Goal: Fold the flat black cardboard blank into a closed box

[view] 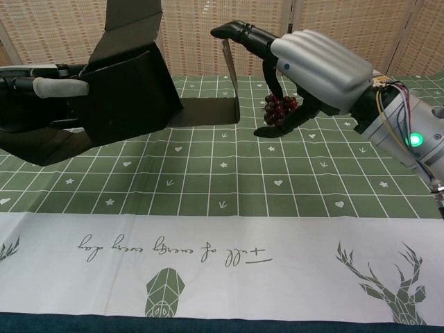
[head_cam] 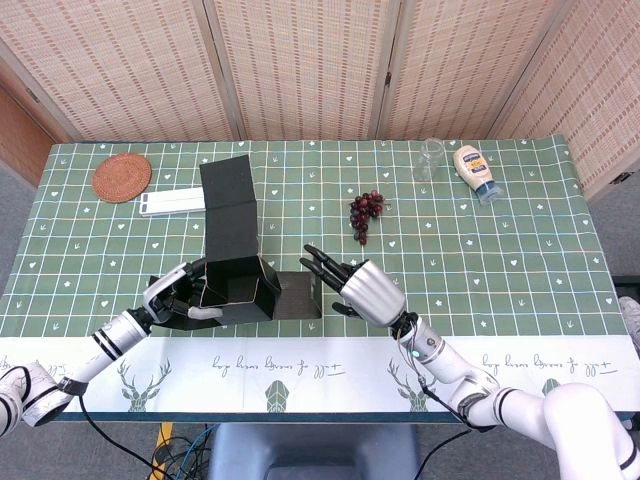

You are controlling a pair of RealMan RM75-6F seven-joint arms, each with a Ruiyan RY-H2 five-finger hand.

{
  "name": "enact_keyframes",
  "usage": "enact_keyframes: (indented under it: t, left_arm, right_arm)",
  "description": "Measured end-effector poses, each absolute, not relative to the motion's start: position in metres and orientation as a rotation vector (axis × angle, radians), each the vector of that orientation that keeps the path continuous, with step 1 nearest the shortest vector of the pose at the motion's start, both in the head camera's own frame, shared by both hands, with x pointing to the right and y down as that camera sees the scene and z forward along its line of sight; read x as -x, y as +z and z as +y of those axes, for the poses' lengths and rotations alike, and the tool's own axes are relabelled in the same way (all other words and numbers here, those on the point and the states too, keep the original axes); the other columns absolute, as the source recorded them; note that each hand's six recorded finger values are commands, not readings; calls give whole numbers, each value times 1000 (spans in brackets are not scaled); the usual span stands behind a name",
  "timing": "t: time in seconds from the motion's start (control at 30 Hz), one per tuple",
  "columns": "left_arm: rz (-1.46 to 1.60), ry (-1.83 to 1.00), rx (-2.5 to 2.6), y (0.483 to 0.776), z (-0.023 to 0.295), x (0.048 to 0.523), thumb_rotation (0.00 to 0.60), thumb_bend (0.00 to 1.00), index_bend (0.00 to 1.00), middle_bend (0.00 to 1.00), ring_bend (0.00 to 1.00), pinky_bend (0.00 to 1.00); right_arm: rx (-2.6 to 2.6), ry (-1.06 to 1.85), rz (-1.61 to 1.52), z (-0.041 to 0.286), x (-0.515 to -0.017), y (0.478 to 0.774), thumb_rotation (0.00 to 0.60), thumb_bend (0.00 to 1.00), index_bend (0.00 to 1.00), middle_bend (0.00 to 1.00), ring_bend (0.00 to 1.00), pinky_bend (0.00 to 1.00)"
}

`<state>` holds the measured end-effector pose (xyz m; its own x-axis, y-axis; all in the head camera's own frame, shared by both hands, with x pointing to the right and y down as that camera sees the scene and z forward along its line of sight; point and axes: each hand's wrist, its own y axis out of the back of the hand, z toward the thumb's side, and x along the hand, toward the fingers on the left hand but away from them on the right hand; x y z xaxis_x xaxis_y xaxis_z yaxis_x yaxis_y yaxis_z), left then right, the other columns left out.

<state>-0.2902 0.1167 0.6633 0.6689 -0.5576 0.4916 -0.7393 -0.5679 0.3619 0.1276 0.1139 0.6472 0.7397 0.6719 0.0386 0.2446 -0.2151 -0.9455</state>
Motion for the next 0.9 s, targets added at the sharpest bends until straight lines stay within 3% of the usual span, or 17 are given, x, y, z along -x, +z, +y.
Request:
enact_keyframes:
  t: [0.23, 0.6, 0.9]
  left_arm:
    - [-954, 479, -2348, 666, 123, 290, 600, 135, 226, 218, 683, 883]
    - [-918, 546, -2392, 672, 129, 292, 600, 135, 226, 218, 680, 882]
    - [-893, 632, -2446, 684, 140, 290, 600, 135, 226, 218, 679, 880]
  right_arm:
    - [1755, 312, -781, 117, -99, 639, 600, 93, 0, 52, 671, 1000]
    - [1782, 239, -757, 117, -68, 633, 600, 94, 0, 81, 671, 1000]
    - [1800, 286, -626, 132, -52, 651, 600, 94, 0, 103, 671, 1000]
